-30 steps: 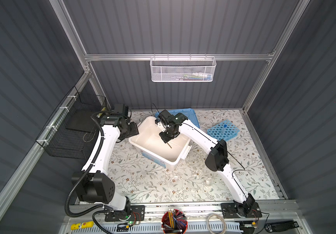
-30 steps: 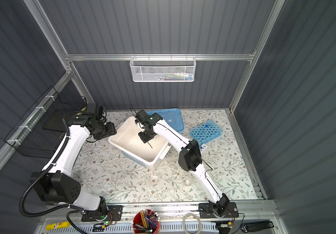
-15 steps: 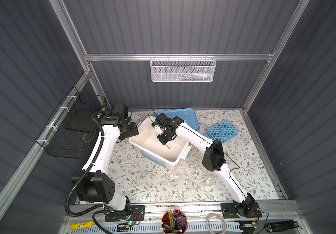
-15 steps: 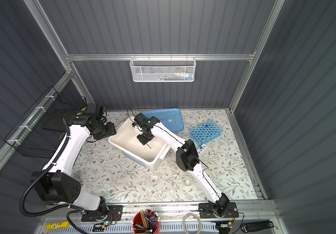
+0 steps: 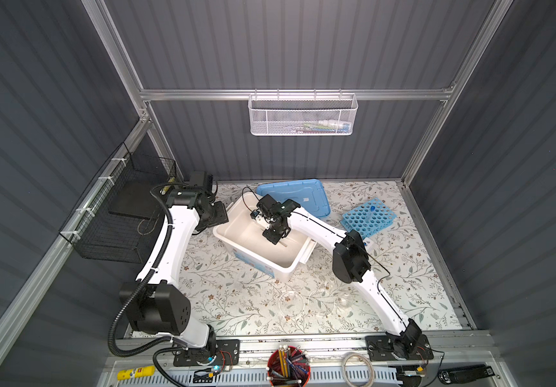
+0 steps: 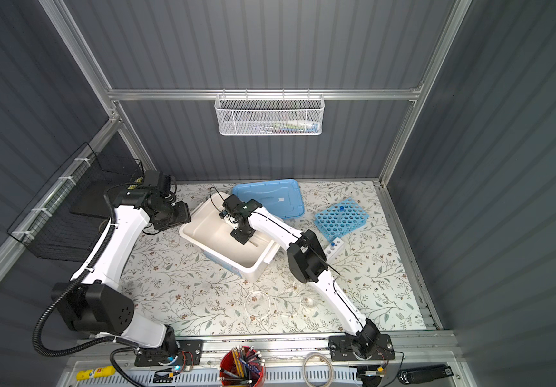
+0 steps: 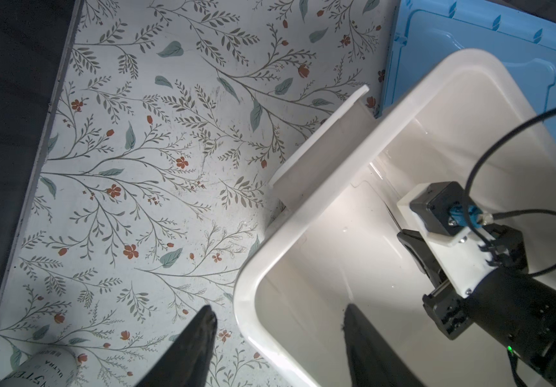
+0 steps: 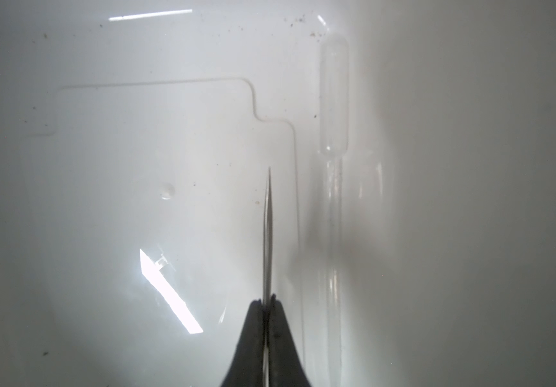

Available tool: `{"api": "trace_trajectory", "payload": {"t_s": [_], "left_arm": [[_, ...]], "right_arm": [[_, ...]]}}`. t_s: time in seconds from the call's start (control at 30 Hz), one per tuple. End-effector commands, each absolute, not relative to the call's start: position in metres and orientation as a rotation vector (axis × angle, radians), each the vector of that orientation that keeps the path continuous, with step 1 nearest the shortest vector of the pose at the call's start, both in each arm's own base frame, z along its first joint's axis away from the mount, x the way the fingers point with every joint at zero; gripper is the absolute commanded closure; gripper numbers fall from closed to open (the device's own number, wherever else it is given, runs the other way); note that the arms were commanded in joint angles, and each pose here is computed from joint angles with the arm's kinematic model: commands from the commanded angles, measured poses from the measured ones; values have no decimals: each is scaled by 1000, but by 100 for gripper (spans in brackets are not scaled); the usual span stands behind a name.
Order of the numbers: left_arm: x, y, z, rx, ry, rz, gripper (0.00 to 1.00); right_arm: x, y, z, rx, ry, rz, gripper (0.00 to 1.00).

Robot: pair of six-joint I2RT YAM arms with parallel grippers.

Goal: Organize the chemistry lab equipment
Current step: 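Lower the tweezers into the white bin with the right gripper, then open the right gripper to release the tweezers and lift it away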

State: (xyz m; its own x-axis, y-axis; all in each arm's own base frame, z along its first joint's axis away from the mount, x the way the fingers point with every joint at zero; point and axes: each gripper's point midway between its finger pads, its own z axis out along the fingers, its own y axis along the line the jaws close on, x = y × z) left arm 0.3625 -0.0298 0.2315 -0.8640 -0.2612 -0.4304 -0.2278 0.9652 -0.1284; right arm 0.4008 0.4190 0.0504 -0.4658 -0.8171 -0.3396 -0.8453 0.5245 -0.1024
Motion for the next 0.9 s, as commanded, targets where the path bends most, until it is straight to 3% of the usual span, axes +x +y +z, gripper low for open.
{"api": "trace_trajectory", "payload": {"t_s": [0.0, 0.6, 0.73, 0.87], "left_arm": [[367, -27, 237, -337, 2658, -84, 37], [377, -26, 240, -326, 2655, -70, 38], [379, -27, 240, -316, 2657, -69, 38], [381, -27, 240, -309, 2658, -66, 38]], "right_arm": [[409, 418, 46, -1447, 2338, 6, 100], [417, 427, 36, -1541, 2215, -38, 99], [413, 425, 32, -1550, 2229, -41, 92], [414, 426, 30, -1541, 2235, -36, 78]]}}
